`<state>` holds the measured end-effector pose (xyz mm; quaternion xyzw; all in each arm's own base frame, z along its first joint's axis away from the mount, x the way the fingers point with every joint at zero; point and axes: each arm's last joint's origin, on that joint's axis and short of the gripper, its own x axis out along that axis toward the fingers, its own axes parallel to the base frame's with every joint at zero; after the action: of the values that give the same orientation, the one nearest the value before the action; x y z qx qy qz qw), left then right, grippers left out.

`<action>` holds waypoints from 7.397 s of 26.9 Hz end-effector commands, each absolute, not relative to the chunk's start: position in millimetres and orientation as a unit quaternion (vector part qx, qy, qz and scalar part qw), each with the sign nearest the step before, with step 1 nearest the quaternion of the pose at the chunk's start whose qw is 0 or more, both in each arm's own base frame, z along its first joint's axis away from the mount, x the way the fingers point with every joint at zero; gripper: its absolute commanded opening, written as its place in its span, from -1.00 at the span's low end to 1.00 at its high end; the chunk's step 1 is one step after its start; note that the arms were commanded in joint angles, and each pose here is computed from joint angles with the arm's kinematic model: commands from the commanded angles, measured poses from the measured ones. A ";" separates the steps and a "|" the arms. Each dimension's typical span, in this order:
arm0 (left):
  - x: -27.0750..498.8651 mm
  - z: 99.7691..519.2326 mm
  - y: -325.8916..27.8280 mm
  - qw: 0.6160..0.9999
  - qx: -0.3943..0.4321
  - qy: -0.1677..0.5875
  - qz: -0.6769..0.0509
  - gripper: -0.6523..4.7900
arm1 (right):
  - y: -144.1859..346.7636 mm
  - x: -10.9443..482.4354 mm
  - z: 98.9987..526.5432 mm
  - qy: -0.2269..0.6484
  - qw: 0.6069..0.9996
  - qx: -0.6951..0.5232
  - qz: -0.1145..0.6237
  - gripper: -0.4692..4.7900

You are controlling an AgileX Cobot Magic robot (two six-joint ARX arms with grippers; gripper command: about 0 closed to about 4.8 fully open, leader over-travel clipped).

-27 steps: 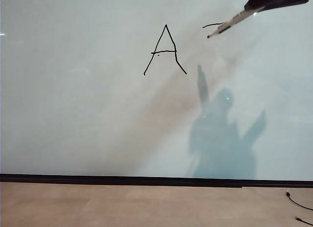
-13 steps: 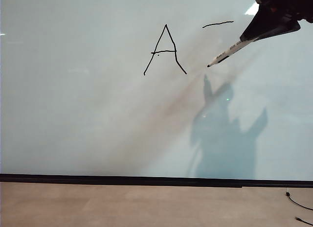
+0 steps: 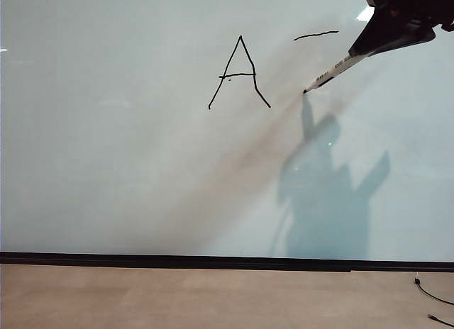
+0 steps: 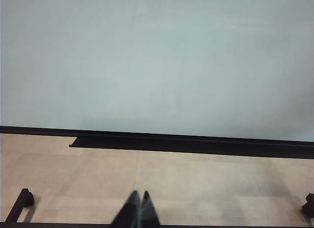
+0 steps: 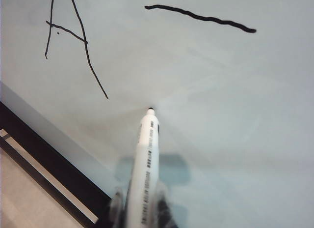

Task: Pick up the pen on the shelf to the right of the whiteboard and write the letter Z.

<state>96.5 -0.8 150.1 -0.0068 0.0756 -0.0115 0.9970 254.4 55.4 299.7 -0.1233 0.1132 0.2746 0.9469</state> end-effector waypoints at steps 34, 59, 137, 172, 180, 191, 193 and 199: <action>96.6 151.9 -0.8 0.998 -0.005 0.069 -0.012 -0.78 | 45.4 224.7 342.3 0.022 0.971 -0.140 0.191 -0.86; 96.6 151.8 -0.9 0.998 -0.005 0.069 -0.012 -0.78 | 44.4 208.1 340.0 0.036 0.967 -0.134 0.215 -0.86; 96.6 151.9 -0.8 0.998 -0.005 0.069 -0.012 -0.78 | 43.3 225.7 281.8 0.043 0.989 -0.068 0.125 -0.86; 96.6 151.8 -0.8 0.998 -0.005 0.069 -0.012 -0.78 | 18.4 73.9 225.6 -0.031 0.991 -0.047 0.120 -0.86; 96.6 151.9 -0.9 0.998 -0.005 0.069 -0.012 -0.78 | 22.7 88.4 193.0 -0.046 0.991 -0.026 0.125 -0.86; 96.6 151.8 -0.9 0.998 -0.005 0.069 -0.012 -0.78 | 23.5 94.4 173.4 -0.054 0.991 -0.026 0.116 -0.86; 96.6 151.9 -0.9 0.998 -0.005 0.069 -0.012 -0.78 | 22.8 94.5 173.5 -0.055 0.993 -0.034 0.103 -0.86; 96.6 151.9 -0.8 0.998 -0.005 0.069 -0.012 -0.78 | 14.0 96.2 173.4 -0.052 0.997 -0.038 0.050 -0.86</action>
<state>96.5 -0.8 150.1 -0.0068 0.0756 -0.0115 0.9970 96.4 16.0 170.1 -0.0371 -0.0417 0.0610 0.9966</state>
